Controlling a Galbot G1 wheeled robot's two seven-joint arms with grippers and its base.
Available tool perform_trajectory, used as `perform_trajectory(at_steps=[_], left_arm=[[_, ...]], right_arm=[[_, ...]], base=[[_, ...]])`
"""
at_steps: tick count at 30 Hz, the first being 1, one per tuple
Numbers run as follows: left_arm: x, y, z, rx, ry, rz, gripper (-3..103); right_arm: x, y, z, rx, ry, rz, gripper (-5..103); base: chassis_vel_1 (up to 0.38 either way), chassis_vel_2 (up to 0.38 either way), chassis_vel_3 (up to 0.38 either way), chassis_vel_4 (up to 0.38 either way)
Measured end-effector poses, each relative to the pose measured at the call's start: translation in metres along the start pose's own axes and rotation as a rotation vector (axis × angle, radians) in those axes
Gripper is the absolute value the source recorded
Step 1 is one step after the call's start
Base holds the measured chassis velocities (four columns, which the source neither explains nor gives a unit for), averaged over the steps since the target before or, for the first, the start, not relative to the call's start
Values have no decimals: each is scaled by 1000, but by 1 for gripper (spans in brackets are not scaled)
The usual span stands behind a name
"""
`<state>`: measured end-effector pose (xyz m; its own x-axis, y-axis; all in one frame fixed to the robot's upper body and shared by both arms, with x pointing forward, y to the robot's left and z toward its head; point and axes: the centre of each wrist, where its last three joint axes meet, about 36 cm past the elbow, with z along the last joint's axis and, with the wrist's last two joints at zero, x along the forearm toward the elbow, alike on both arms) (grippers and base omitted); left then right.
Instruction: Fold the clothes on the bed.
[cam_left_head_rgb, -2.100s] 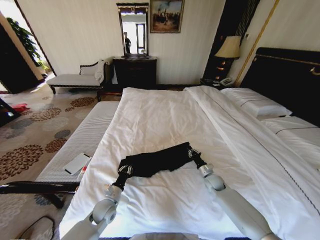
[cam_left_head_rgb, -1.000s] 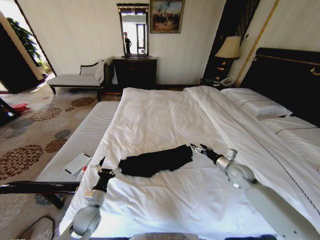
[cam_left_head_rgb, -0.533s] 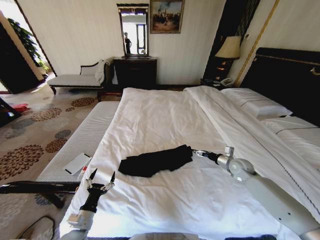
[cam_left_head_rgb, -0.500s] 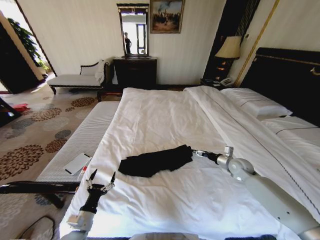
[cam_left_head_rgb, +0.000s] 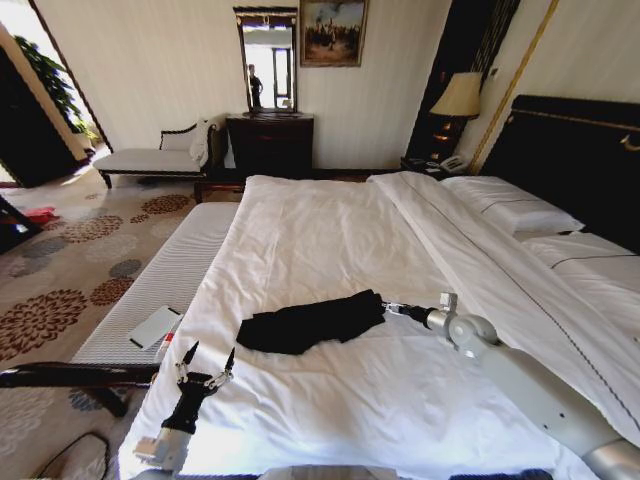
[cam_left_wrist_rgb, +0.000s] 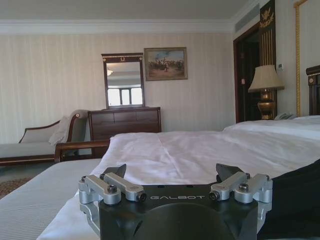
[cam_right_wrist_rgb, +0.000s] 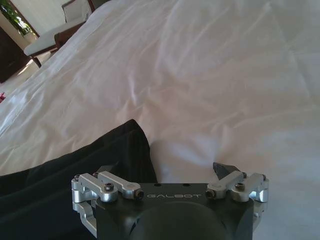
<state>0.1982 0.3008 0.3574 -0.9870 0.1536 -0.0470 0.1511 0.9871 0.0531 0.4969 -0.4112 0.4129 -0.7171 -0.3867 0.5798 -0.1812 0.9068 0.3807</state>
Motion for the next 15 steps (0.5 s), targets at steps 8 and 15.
perform_trajectory(at_steps=[8,15], left_arm=[[0,0,0,0,0,1,100],[-1,0,0,0,0,1,100]], right_arm=[[-16,7,5,20,67,-8,100],[-21,21,5,24,78,-35,100]], base=[[0,0,0,0],[0,0,0,0]])
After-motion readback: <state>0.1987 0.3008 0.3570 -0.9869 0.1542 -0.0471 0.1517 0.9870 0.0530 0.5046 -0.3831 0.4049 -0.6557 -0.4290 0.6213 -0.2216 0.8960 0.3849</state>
